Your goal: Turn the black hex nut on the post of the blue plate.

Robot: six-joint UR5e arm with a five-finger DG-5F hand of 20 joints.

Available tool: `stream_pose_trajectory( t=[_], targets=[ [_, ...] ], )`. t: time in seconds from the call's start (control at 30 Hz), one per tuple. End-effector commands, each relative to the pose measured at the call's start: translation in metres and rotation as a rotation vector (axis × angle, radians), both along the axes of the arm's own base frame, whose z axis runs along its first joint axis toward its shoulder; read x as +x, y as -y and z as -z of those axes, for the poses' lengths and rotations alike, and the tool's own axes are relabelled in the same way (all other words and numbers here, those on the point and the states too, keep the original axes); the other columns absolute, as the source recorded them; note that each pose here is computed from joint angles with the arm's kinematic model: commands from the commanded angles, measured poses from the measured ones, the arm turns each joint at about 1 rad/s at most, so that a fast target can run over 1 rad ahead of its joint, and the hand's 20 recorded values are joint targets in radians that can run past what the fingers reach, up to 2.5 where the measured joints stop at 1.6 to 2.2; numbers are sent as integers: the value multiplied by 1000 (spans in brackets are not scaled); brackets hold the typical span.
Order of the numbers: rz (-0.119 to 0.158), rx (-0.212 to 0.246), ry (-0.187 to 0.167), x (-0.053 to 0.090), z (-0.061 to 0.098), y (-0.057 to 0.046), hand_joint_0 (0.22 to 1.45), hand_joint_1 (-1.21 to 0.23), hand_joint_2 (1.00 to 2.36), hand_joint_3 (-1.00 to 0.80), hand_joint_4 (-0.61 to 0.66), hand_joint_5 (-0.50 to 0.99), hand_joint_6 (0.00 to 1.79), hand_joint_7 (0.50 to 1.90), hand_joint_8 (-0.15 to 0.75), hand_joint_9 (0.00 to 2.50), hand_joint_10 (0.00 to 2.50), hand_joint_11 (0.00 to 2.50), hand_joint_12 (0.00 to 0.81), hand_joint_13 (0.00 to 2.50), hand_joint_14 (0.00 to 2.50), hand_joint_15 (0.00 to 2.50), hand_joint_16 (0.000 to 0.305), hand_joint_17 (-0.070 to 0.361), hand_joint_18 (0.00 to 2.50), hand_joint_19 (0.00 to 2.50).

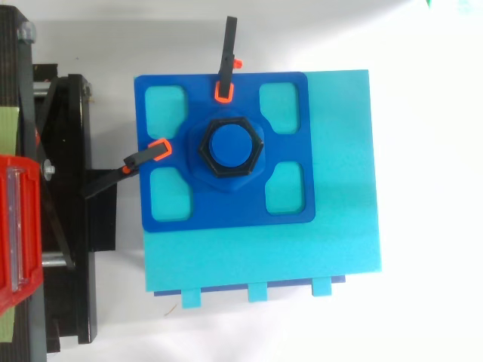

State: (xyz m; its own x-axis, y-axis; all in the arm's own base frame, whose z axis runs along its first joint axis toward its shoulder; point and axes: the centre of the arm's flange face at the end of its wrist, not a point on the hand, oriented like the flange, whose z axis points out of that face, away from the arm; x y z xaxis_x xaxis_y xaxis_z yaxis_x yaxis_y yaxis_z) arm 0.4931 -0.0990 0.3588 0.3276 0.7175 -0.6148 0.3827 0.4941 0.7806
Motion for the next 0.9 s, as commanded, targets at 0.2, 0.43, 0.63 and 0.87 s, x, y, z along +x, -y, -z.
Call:
stream_pose_trajectory(
  t=[0.2, 0.43, 0.63, 0.87],
  targets=[
    [0, 0, 0, 0, 0, 0, 425, -461, 1000, -500, 71, -289, 502, 687, 134, 0, 0, 0, 328, 0, 0, 0, 47, 106, 0, 0],
    [0, 0, 0, 0, 0, 0, 423, -439, 1000, -500, 81, -286, 502, 689, 140, 0, 0, 0, 330, 0, 0, 0, 48, 109, 0, 0],
    [0, 0, 0, 0, 0, 0, 421, -395, 1000, -500, 85, -278, 502, 690, 141, 0, 0, 0, 327, 0, 0, 0, 49, 111, 0, 0],
    [0, 0, 0, 0, 0, 0, 418, -337, 1000, -500, 77, -262, 502, 690, 147, 0, 0, 0, 329, 0, 0, 0, 49, 109, 0, 0]
  ],
)
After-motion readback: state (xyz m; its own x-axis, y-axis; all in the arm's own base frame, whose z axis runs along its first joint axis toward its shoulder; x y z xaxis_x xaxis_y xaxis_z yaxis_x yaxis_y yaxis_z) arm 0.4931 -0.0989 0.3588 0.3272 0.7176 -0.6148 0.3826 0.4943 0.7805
